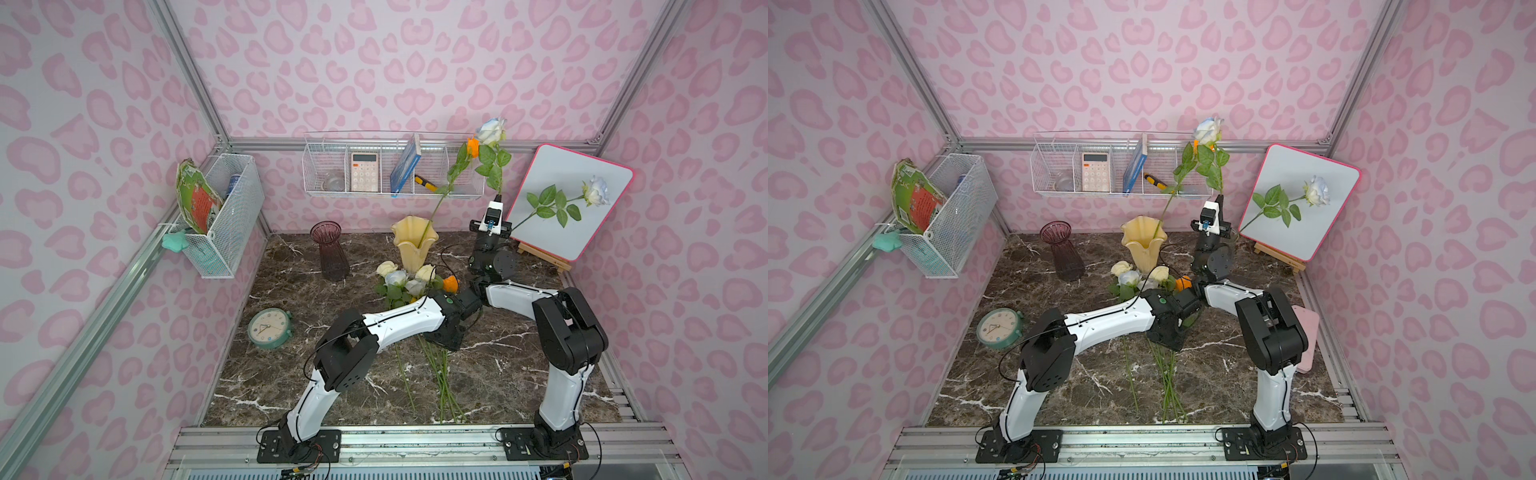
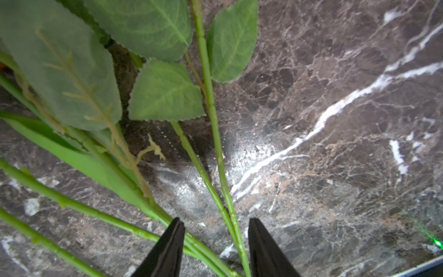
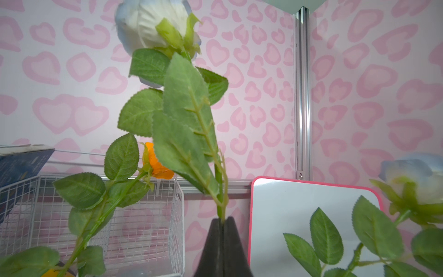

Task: Arrange the flowers in different vases according to their colors
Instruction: Insert the flower into the vase, then pick up the flower at the center of the board.

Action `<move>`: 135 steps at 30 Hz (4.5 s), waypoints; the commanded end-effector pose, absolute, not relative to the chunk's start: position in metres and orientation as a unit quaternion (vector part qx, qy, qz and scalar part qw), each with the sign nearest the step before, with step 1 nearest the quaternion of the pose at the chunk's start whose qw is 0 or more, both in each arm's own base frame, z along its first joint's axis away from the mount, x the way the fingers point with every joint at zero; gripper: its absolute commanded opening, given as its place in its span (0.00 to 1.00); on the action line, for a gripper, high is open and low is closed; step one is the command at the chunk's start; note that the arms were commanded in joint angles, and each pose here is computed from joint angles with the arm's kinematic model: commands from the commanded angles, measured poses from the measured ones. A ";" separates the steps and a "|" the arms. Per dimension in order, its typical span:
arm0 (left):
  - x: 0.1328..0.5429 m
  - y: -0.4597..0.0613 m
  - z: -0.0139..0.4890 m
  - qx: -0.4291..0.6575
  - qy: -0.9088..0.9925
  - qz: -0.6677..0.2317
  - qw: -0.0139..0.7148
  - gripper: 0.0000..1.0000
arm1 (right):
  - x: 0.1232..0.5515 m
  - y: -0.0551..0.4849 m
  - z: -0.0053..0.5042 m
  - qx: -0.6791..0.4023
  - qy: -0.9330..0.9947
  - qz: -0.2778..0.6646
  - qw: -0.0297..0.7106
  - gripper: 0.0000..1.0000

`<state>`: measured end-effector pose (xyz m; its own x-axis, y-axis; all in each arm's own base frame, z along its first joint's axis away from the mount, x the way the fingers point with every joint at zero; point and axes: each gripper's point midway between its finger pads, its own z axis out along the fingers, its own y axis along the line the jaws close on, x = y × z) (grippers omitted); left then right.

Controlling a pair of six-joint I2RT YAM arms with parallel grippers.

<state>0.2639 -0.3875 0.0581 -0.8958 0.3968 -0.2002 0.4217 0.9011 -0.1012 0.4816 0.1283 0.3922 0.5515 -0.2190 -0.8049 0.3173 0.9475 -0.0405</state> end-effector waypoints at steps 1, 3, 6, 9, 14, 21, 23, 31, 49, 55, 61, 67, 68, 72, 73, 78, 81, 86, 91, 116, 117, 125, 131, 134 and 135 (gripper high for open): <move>0.275 -0.408 0.070 0.211 0.963 -0.112 0.122 0.48 | 0.441 0.118 0.433 0.105 0.338 -0.143 0.924 0.00; 0.276 -0.407 0.069 0.211 0.964 -0.110 0.122 0.49 | 0.442 0.120 0.437 0.100 0.331 -0.144 0.927 0.00; 0.275 -0.410 0.067 0.211 0.963 -0.114 0.120 0.48 | 0.441 0.121 0.445 0.098 0.320 -0.149 0.931 0.00; 0.274 -0.411 0.066 0.209 0.964 -0.117 0.116 0.49 | 0.440 0.120 0.453 0.101 0.308 -0.151 0.934 0.00; 0.273 -0.412 0.067 0.210 0.963 -0.122 0.113 0.49 | 0.443 0.119 0.459 0.102 0.296 -0.157 0.937 0.00; 0.269 -0.409 0.067 0.211 0.964 -0.120 0.105 0.49 | 0.451 0.108 0.478 0.119 0.263 -0.174 0.941 0.00; 0.268 -0.409 0.065 0.211 0.965 -0.120 0.101 0.49 | 0.454 0.106 0.480 0.118 0.261 -0.180 0.941 0.00; 0.270 -0.410 0.065 0.208 0.965 -0.122 0.100 0.49 | 0.468 0.100 0.471 0.116 0.268 -0.189 0.938 0.00; 0.270 -0.404 0.065 0.213 0.965 -0.111 0.101 0.49 | 0.486 0.098 0.425 0.123 0.320 -0.202 0.917 0.00; 0.269 -0.400 0.063 0.215 0.966 -0.105 0.101 0.48 | 0.488 0.098 0.421 0.121 0.326 -0.207 0.915 0.03; 0.270 -0.401 0.064 0.217 0.965 -0.108 0.103 0.49 | 0.484 0.101 0.417 0.118 0.336 -0.211 0.910 0.70; 0.267 -0.398 0.066 0.217 0.964 -0.108 0.106 0.49 | 0.477 0.104 0.421 0.119 0.337 -0.203 0.912 0.72; 0.267 -0.397 0.067 0.217 0.964 -0.107 0.108 0.48 | 0.476 0.104 0.421 0.118 0.337 -0.203 0.912 0.70; 0.267 -0.394 0.068 0.214 0.965 -0.107 0.110 0.48 | 0.474 0.106 0.421 0.123 0.340 -0.199 0.911 0.68; 0.266 -0.394 0.069 0.214 0.965 -0.108 0.110 0.48 | 0.473 0.107 0.422 0.122 0.341 -0.197 0.911 0.68; 0.264 -0.393 0.069 0.216 0.964 -0.107 0.113 0.48 | 0.458 0.126 0.427 0.093 0.337 -0.182 0.919 0.72; 0.263 -0.393 0.071 0.217 0.963 -0.107 0.117 0.48 | 0.440 0.146 0.440 0.068 0.327 -0.170 0.927 0.73; 0.264 -0.390 0.078 0.215 0.963 -0.103 0.130 0.48 | 0.410 0.168 0.451 0.052 0.327 -0.154 0.931 0.75; 0.263 -0.388 0.085 0.216 0.960 -0.102 0.143 0.49 | 0.383 0.173 0.467 0.054 0.324 -0.151 0.932 0.76; 0.273 -0.409 0.133 0.267 0.932 -0.119 0.215 0.50 | 0.337 0.129 0.536 0.043 0.522 -0.089 0.847 0.66; 0.273 -0.408 0.133 0.267 0.932 -0.117 0.215 0.50 | 0.335 0.126 0.537 0.048 0.522 -0.092 0.847 0.66; 0.277 -0.411 0.131 0.270 0.932 -0.110 0.217 0.50 | 0.326 0.105 0.549 0.071 0.528 -0.104 0.840 0.66; 0.280 -0.412 0.115 0.274 0.938 -0.102 0.187 0.49 | 0.317 0.088 0.555 0.090 0.544 -0.120 0.826 0.66; 0.281 -0.411 0.107 0.283 0.939 -0.084 0.175 0.49 | 0.310 0.081 0.556 0.094 0.546 -0.123 0.823 0.67; 0.281 -0.412 0.105 0.284 0.940 -0.081 0.171 0.49 | 0.307 0.077 0.557 0.098 0.545 -0.123 0.823 0.67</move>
<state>0.2857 -0.4180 0.1115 -0.7817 0.4654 -0.4152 0.5423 0.8360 -0.0840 0.3118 0.0869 0.5591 0.3971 -0.1015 -0.9121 0.2820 0.9593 0.0160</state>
